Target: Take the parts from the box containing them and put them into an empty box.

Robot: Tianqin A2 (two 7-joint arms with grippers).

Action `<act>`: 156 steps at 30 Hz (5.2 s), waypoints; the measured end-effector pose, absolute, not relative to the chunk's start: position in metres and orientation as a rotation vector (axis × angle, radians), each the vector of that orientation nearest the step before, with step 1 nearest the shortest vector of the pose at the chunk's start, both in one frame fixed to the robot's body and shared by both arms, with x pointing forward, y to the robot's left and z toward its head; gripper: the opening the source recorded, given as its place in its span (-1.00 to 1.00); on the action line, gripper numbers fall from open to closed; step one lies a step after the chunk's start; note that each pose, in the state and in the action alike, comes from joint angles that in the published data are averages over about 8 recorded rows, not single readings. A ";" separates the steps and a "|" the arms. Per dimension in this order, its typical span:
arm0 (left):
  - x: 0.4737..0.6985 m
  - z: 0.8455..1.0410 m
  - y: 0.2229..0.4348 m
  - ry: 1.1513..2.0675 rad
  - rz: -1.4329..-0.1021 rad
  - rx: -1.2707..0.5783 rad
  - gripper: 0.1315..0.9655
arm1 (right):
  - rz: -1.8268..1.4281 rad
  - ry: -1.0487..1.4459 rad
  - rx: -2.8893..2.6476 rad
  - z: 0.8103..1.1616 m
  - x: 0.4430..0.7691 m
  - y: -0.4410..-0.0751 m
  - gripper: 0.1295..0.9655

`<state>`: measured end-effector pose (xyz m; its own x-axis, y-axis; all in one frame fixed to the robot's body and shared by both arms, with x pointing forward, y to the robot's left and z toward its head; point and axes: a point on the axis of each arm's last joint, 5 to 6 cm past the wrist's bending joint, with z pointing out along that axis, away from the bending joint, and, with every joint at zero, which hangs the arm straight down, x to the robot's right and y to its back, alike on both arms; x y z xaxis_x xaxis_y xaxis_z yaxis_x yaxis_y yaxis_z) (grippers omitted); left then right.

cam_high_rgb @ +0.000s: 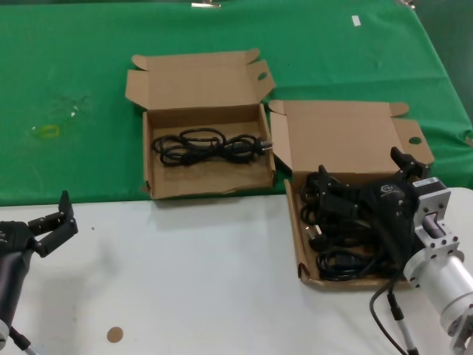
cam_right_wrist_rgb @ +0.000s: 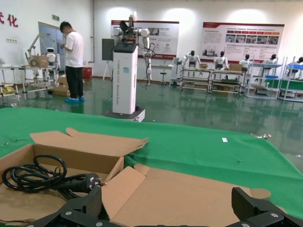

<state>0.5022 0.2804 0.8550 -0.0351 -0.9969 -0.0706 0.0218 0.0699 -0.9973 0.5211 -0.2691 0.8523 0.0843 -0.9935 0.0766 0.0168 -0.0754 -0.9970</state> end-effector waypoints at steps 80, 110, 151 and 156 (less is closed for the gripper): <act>0.502 0.855 0.280 1.253 -1.193 -1.125 1.00 | -1.208 1.099 -1.294 0.852 0.521 -0.269 1.00; 0.502 0.855 0.280 1.253 -1.193 -1.125 1.00 | -1.208 1.099 -1.294 0.852 0.521 -0.269 1.00; 0.502 0.855 0.280 1.253 -1.193 -1.125 1.00 | -1.208 1.099 -1.294 0.852 0.521 -0.269 1.00; 0.502 0.855 0.280 1.253 -1.193 -1.125 1.00 | -1.208 1.099 -1.294 0.852 0.521 -0.269 1.00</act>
<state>0.5022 0.2804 0.8550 -0.0351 -0.9969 -0.0706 0.0218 0.0699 -0.9973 0.5211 -0.2691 0.8523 0.0843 -0.9935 0.0766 0.0168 -0.0754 -0.9970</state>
